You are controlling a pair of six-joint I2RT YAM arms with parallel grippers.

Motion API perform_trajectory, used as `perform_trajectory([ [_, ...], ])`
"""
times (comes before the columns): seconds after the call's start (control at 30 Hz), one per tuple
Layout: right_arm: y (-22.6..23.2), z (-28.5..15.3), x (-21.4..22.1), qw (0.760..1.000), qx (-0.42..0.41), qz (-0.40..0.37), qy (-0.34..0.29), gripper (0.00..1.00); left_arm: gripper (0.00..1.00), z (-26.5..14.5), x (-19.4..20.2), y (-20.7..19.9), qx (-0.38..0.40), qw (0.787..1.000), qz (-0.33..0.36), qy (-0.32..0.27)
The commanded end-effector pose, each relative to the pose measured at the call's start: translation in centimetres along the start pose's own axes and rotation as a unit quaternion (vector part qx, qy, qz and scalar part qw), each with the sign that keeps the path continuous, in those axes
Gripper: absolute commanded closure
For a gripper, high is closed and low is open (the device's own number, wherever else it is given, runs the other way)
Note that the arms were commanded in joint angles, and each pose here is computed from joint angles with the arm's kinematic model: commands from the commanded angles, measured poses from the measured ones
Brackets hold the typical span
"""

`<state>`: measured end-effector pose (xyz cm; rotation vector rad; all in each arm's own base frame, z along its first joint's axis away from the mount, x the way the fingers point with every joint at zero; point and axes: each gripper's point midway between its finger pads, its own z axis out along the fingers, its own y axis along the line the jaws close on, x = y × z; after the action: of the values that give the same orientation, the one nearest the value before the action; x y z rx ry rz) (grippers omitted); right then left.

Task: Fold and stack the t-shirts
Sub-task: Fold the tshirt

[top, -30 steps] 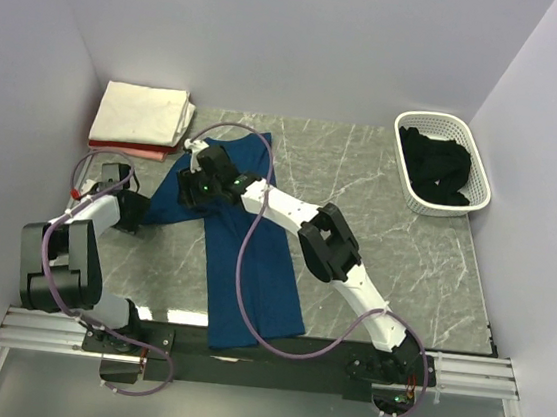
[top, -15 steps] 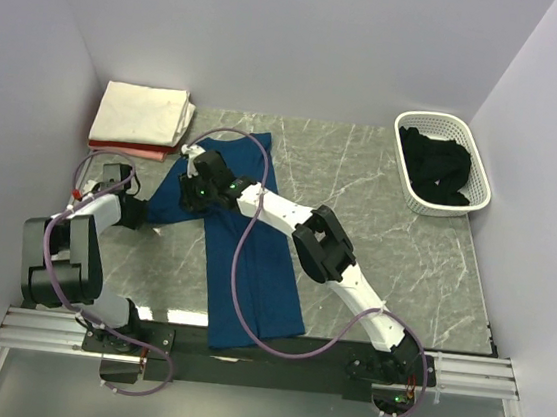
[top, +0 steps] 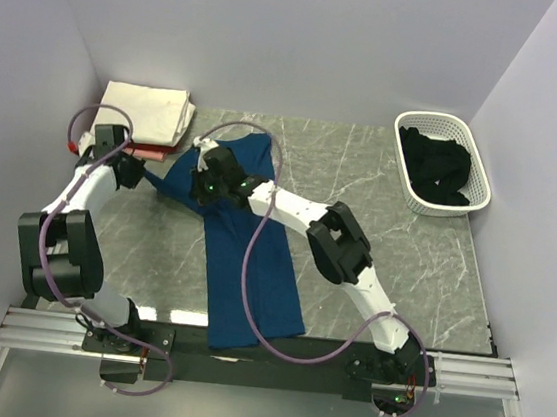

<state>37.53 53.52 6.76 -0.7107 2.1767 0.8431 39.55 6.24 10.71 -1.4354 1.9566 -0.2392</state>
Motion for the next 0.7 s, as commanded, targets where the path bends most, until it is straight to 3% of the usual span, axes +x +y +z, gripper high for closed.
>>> perform_trajectory([
  [0.0, 0.2, -5.2, -8.4, 0.994, 0.017, 0.01, -0.108, 0.92, 0.99, -0.5, -1.6, -4.2, 0.046, 0.998, 0.031, -0.009],
  [0.23, -1.7, -7.9, -9.6, 0.989, 0.064, 0.024, -0.128, 0.95, 0.99, -0.4, -1.7, -11.2, 0.105, 0.992, 0.067, 0.002],
  [0.57, -6.6, -10.3, -7.8, 0.976, 0.163, 0.058, -0.134, 1.0, 0.99, 1.1, 1.6, -19.3, 0.155, 0.979, 0.129, 0.019],
  [0.67, -8.2, -11.3, -7.0, 0.966, 0.204, 0.074, -0.139, 1.0, 0.99, 0.8, 4.2, -21.9, 0.18, 0.971, 0.153, 0.029],
])
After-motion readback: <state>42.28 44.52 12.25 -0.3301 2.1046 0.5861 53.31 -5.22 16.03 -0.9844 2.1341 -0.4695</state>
